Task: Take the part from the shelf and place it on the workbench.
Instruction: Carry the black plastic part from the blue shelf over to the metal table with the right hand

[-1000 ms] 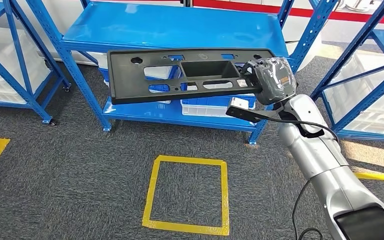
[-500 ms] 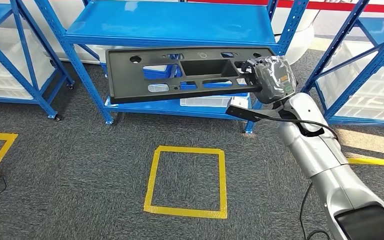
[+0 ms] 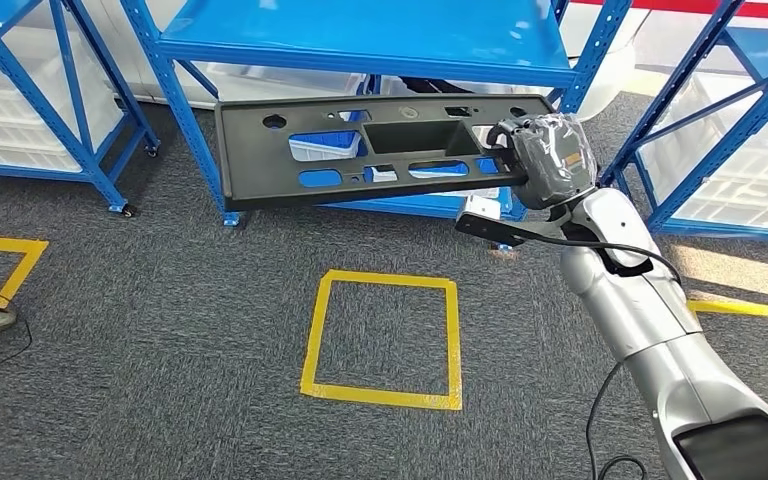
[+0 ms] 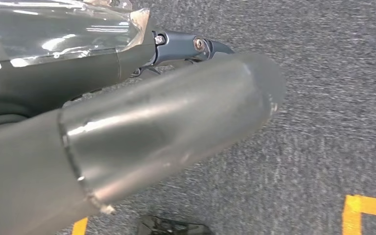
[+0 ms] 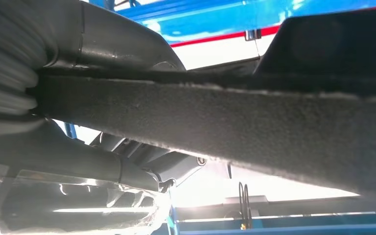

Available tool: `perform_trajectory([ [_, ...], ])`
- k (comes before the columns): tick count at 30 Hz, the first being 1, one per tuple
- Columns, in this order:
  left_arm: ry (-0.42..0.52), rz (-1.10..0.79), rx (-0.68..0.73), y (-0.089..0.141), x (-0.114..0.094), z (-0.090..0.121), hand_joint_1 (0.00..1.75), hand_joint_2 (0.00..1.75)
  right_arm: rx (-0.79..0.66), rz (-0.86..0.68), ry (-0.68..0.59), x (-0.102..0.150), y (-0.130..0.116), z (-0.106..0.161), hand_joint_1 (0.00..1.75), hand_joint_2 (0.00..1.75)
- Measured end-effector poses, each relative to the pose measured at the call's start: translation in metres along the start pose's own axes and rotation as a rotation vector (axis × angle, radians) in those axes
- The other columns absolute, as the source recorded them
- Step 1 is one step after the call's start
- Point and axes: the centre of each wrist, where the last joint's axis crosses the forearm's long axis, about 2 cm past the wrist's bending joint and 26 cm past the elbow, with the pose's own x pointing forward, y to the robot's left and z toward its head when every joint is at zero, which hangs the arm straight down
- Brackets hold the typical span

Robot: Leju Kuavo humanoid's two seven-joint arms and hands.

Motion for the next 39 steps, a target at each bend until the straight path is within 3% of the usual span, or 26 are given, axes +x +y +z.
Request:
perform_trajectory([
  [16, -0.004, -0.001, 0.001, 0.001, -0.001, 0.0, 0.0, 0.0, -0.015, -0.027, 0.003, 0.007, -0.001, -0.007, 1.69, 1.75],
  [39, -0.012, 0.001, -0.016, -0.001, 0.0, 0.001, 0.0, 0.0, -0.009, -0.064, 0.036, -0.002, -0.013, -0.016, 1.69, 1.75],
])
